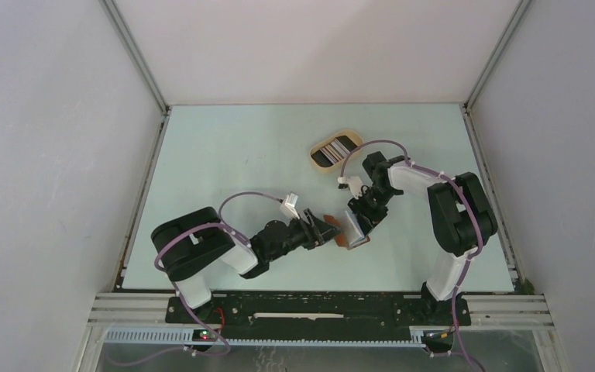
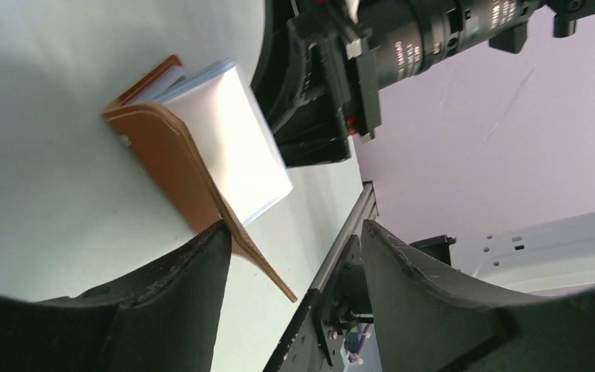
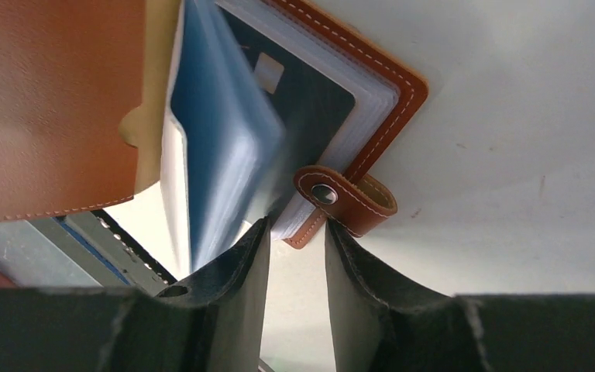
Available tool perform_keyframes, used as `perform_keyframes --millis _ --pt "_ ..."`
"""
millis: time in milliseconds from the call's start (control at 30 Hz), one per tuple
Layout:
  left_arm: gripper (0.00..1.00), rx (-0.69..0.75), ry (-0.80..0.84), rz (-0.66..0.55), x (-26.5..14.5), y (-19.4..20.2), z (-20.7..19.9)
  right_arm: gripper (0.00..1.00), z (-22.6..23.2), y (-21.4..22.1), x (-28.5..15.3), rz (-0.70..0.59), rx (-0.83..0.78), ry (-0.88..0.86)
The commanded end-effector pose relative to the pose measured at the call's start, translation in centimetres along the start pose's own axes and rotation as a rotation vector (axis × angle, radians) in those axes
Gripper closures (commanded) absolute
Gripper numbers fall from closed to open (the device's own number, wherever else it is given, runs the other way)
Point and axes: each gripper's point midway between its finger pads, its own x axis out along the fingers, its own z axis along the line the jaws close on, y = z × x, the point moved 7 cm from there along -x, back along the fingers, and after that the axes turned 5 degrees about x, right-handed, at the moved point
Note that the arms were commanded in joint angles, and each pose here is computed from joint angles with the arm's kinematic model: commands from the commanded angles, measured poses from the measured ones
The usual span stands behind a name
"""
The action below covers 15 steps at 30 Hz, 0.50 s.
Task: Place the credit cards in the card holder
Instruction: Close the card holder at the center of the board.
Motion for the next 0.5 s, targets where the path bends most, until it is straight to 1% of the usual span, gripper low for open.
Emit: perform_keyframes --millis 0,167,267,467 --pt "0.33 0.054 0.092 -0.020 1.3 -1.1 -2.0 0.60 1.1 -0.7 0.2 -0.023 -0.031 -0.062" --pt "0.33 0.092 0.077 -0.003 2.2 -1.4 -2.2 0.60 1.1 -0.9 -0.5 -0.054 -0.033 -0.071" --pt "0.40 0.108 0.041 0.002 2.7 -1.6 -1.5 0.59 1.0 -1.0 -1.4 -0.095 -0.028 -0.073" --pt "0.47 0.140 -0.021 0.016 3.4 -1.8 -0.1 0.57 0.7 -1.1 -3.3 -0.170 -0.042 -0.065"
